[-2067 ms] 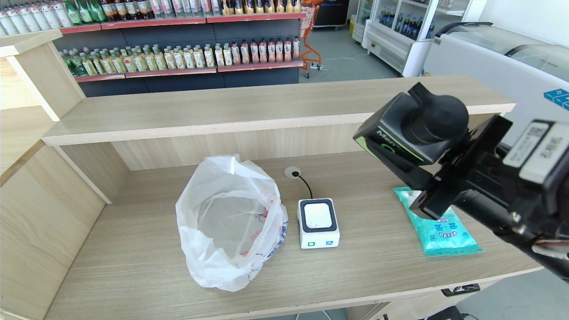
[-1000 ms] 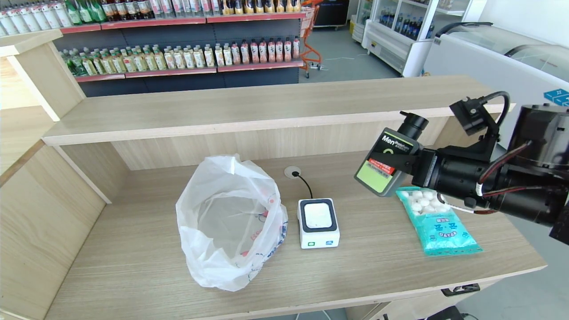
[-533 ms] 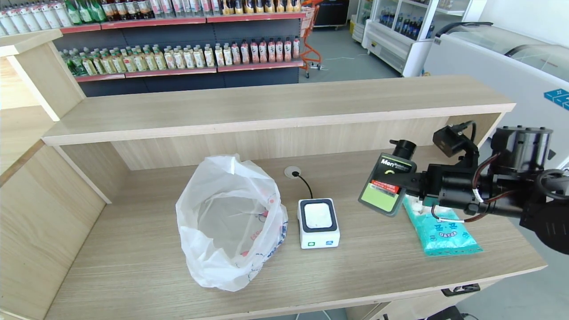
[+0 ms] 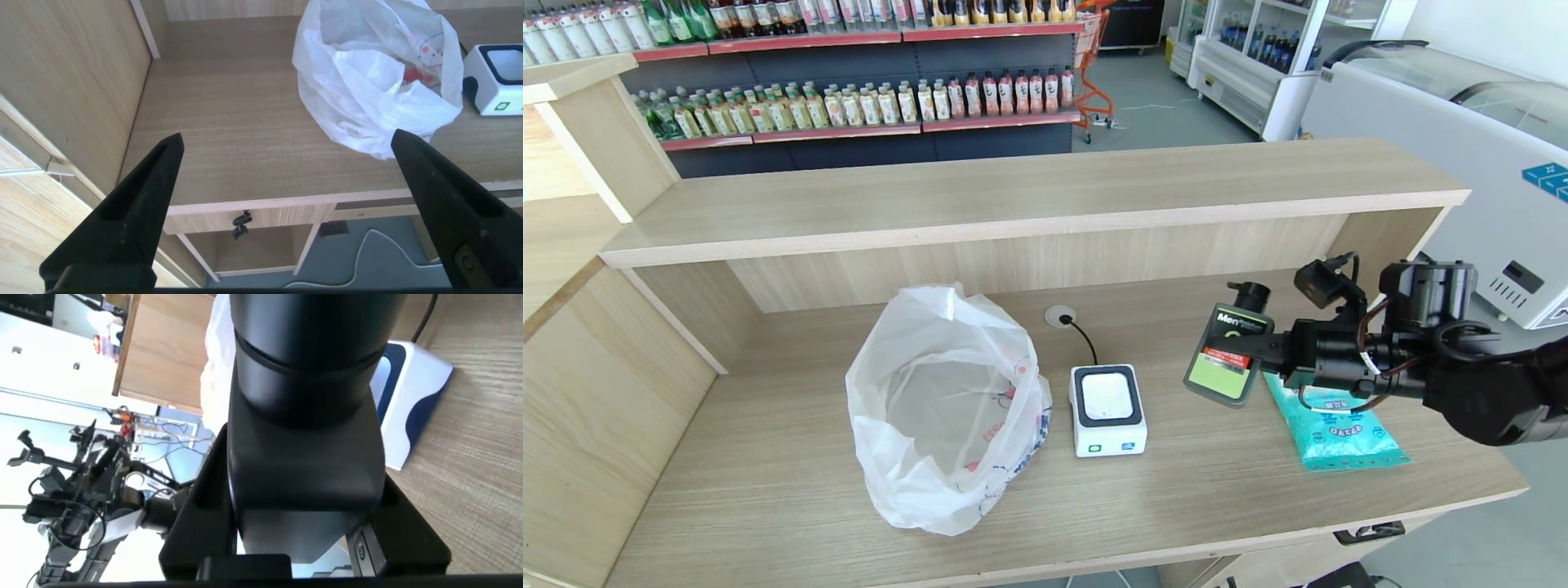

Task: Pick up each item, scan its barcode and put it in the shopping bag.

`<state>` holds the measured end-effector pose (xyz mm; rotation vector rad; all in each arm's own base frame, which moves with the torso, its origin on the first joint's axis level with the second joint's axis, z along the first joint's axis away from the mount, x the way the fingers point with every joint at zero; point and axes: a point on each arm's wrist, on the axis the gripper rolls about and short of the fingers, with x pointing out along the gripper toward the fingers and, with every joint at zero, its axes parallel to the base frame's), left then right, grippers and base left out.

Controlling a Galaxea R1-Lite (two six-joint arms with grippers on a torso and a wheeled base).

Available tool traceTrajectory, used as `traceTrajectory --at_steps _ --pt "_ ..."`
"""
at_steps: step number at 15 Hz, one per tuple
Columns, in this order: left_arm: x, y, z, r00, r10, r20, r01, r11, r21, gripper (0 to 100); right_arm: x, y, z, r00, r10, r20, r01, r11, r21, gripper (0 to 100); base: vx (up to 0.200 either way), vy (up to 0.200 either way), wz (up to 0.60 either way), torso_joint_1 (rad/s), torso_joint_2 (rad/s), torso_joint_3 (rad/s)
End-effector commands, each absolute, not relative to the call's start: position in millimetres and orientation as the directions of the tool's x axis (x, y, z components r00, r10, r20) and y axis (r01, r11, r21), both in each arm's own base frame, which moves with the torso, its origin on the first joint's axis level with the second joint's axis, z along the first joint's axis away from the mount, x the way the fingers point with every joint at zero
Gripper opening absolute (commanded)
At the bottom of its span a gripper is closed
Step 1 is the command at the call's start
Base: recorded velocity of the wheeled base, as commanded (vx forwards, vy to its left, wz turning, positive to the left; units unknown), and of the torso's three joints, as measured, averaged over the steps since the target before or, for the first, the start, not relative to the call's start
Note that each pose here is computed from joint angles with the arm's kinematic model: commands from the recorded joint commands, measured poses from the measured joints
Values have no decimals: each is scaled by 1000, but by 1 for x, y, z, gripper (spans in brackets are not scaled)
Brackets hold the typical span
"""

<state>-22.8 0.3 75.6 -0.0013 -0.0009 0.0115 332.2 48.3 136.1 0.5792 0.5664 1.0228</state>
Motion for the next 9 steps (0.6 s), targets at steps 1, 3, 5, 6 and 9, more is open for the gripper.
traceTrajectory --at_steps 1,3,5,6,9 --pt "-23 0 76 1000 12 -2 -12 1000 -2 100 333 56 137 388 908 -159 -622 386 681 0 0 0 0 0 0 0" --pt "-23 0 76 1000 12 0 -12 1000 -2 100 331 64 138 368 916 -158 -630 371 683 0 0 0 0 0 0 0" --pt "-23 0 76 1000 12 0 -12 1000 -2 100 331 67 136 358 920 -161 -629 365 686 0 0 0 0 0 0 0" --pt "-23 0 76 1000 12 0 -12 1000 -2 100 332 67 134 356 920 -164 -625 365 690 0 0 0 0 0 0 0" --pt "-23 0 76 1000 12 0 -12 1000 -2 100 338 72 125 343 923 -173 -617 360 700 0 0 0 0 0 0 0"
